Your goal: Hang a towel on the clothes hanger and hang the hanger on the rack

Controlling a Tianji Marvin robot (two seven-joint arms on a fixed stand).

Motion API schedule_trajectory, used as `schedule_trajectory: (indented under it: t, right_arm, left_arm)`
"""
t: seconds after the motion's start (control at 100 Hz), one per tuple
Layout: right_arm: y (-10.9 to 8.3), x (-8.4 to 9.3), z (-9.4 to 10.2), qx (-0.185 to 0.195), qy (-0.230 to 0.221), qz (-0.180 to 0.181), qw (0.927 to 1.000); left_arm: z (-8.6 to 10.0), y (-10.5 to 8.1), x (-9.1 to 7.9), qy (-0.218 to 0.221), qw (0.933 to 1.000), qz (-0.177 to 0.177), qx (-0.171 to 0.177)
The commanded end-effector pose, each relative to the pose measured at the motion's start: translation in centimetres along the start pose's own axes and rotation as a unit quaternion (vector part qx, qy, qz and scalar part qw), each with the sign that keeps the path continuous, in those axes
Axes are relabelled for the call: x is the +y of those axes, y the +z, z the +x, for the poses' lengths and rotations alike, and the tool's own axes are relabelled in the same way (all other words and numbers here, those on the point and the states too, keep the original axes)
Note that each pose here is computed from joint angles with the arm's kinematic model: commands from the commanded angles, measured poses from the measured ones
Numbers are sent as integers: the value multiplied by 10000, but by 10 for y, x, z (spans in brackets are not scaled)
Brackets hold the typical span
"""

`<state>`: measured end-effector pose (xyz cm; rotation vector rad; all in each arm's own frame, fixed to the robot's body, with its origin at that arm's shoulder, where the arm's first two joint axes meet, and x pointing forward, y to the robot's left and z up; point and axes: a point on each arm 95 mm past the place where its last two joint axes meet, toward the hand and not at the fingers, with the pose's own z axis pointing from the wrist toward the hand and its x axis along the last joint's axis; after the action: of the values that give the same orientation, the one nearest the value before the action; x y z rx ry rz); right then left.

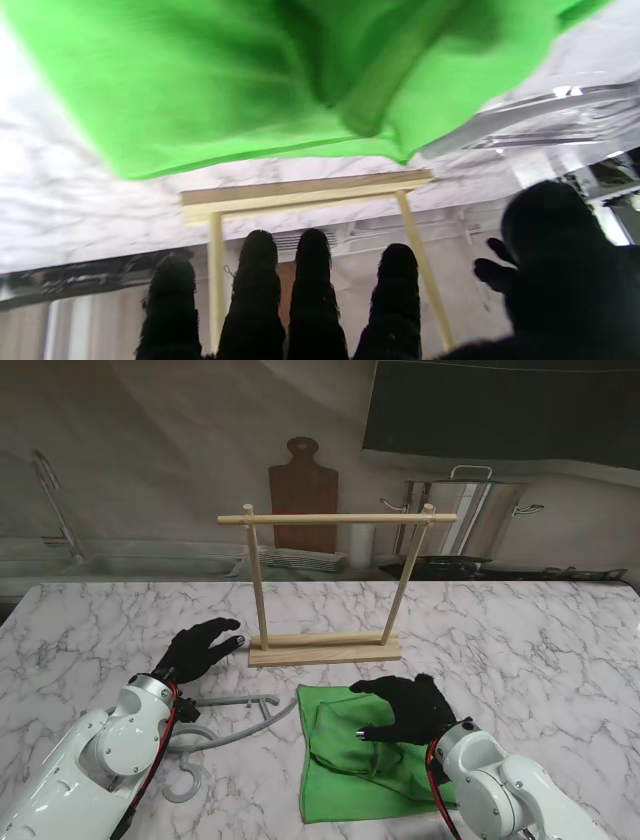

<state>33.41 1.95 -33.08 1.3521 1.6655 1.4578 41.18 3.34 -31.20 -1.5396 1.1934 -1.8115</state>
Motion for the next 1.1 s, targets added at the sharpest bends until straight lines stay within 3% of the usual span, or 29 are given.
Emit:
schedule_trajectory:
  t: [0.0,0.31,0.5,0.83,1.09]
  right_arm:
    - [-2,-1,-17,-165,-42,105,9998]
    - [-18,4,-67,-633,-621,706,9936]
    - [-22,-1,-86,-872,-786,1386,9834]
    - [-24,-14,-90,-1022,-989,1878,9719]
    - [-20,-23,-86,-964,-1273,1809,9704]
  left_arm:
    - [1,0,3,-1,10000,-80,4]
    - [1,1,4,21,9999,-120,10]
    - [2,1,5,36,9999,-151,5]
    - [3,2,6,51,9998,-184,3]
    - [3,2,6,77,9998,-172,8]
